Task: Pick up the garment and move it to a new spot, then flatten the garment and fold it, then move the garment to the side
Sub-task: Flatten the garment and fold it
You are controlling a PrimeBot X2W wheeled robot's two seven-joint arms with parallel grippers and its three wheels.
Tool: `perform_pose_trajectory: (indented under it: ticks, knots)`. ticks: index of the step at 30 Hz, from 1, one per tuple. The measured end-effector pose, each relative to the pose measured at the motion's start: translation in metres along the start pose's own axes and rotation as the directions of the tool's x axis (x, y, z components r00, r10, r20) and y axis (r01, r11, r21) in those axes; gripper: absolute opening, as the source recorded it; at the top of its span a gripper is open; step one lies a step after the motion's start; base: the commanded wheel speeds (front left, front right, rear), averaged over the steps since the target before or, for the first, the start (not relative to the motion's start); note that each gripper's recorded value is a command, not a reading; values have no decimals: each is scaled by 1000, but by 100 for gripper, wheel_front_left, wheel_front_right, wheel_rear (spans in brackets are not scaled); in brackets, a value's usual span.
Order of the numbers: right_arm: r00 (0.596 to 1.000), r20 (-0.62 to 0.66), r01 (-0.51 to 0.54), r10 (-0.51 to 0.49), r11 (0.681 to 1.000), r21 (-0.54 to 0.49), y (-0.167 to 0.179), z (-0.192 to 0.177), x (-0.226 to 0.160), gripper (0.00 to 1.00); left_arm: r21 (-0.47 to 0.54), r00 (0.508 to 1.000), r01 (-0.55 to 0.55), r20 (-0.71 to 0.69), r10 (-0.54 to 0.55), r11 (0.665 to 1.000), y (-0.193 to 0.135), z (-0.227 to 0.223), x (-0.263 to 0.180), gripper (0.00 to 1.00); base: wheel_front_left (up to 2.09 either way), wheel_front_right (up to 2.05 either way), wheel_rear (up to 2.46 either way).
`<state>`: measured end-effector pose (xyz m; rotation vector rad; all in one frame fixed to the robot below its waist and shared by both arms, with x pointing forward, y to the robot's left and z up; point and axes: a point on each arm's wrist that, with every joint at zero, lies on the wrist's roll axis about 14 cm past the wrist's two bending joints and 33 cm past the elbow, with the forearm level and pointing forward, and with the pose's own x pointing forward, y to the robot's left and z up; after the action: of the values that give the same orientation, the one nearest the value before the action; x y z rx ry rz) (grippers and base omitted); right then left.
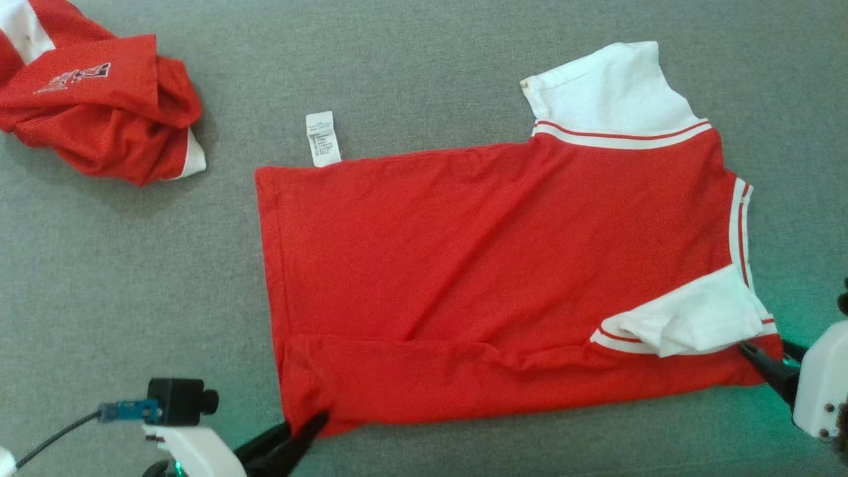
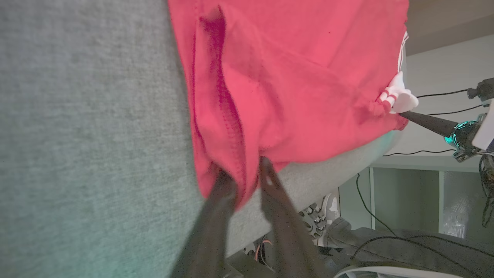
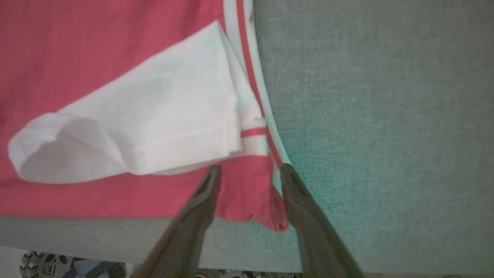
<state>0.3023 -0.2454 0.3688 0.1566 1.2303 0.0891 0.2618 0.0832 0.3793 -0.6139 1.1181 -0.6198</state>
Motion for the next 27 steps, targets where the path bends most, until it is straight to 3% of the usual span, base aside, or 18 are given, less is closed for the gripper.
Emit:
perform_pose_trajectory:
  ticks: [7, 13, 16, 19, 27]
  knots:
    - [988, 155, 14, -9, 1000, -27, -6, 39, -23, 100, 25, 989, -73, 130, 70, 997, 8, 18, -17, 100, 0, 0, 0]
    - [917, 399, 44, 22, 987, -155, 19, 150, -37, 100, 110, 950, -184, 276, 148, 977, 24, 81, -24, 100, 0, 0, 0]
    - [900, 435, 72, 25, 976, -206, 35, 195, -19, 100, 126, 918, -202, 371, 143, 971, 24, 131, -7, 100, 0, 0, 0]
    - [916, 401, 94, 9, 967, -236, 46, 215, 13, 100, 139, 890, -245, 425, 166, 960, 28, 169, 13, 100, 0, 0, 0]
    - [945, 327, 72, 17, 963, -259, 73, 237, 87, 100, 133, 898, -270, 393, 199, 954, 51, 178, 43, 100, 0, 0, 0]
